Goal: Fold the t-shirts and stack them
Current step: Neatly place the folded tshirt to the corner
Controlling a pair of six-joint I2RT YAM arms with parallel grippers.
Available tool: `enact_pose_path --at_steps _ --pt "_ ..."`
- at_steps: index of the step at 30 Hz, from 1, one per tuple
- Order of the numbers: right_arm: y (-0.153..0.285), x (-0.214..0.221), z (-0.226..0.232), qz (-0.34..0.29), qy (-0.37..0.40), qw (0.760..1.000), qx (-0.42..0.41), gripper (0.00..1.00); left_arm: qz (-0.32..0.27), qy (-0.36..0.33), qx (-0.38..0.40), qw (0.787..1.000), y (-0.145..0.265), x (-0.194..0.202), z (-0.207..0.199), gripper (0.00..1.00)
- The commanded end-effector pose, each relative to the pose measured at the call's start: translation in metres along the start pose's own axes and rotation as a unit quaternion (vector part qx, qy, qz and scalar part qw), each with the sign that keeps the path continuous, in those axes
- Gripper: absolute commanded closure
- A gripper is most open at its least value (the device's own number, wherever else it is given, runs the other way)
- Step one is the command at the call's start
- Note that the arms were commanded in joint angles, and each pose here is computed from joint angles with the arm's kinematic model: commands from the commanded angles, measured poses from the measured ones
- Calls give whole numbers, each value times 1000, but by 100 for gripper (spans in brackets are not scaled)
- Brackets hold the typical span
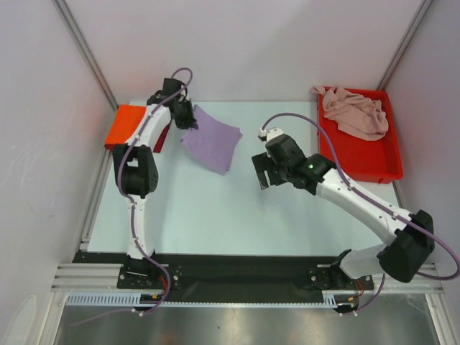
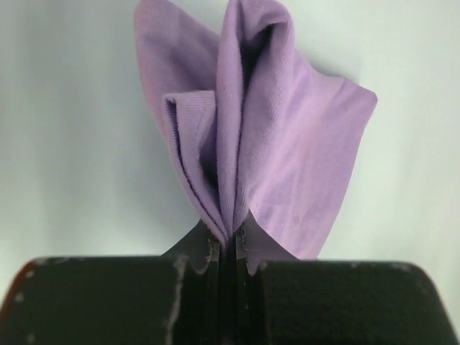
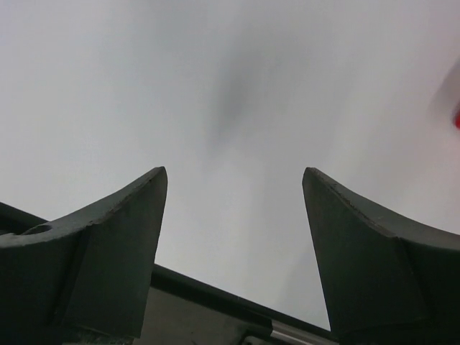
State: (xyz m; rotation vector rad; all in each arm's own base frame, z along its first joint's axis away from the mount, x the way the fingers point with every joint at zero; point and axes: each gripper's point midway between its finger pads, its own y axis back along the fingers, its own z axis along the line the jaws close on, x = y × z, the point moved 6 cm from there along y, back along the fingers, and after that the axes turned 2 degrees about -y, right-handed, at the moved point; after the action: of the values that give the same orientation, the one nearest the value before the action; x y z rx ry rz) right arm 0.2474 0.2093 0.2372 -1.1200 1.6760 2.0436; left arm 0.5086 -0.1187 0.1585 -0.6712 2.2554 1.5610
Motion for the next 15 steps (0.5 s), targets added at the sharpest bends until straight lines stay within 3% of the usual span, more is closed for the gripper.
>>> enact_pose_path --at_steps 1,8,15 --pt "8 19 -5 5 -20 1000 4 19 -70 -65 -73 993 57 -47 33 100" --pt "-1 41 -12 33 -23 999 1 19 -117 -121 -186 968 92 -82 73 100" --pt "-12 43 -10 58 -18 998 -22 19 -165 -141 -204 955 116 -109 83 100"
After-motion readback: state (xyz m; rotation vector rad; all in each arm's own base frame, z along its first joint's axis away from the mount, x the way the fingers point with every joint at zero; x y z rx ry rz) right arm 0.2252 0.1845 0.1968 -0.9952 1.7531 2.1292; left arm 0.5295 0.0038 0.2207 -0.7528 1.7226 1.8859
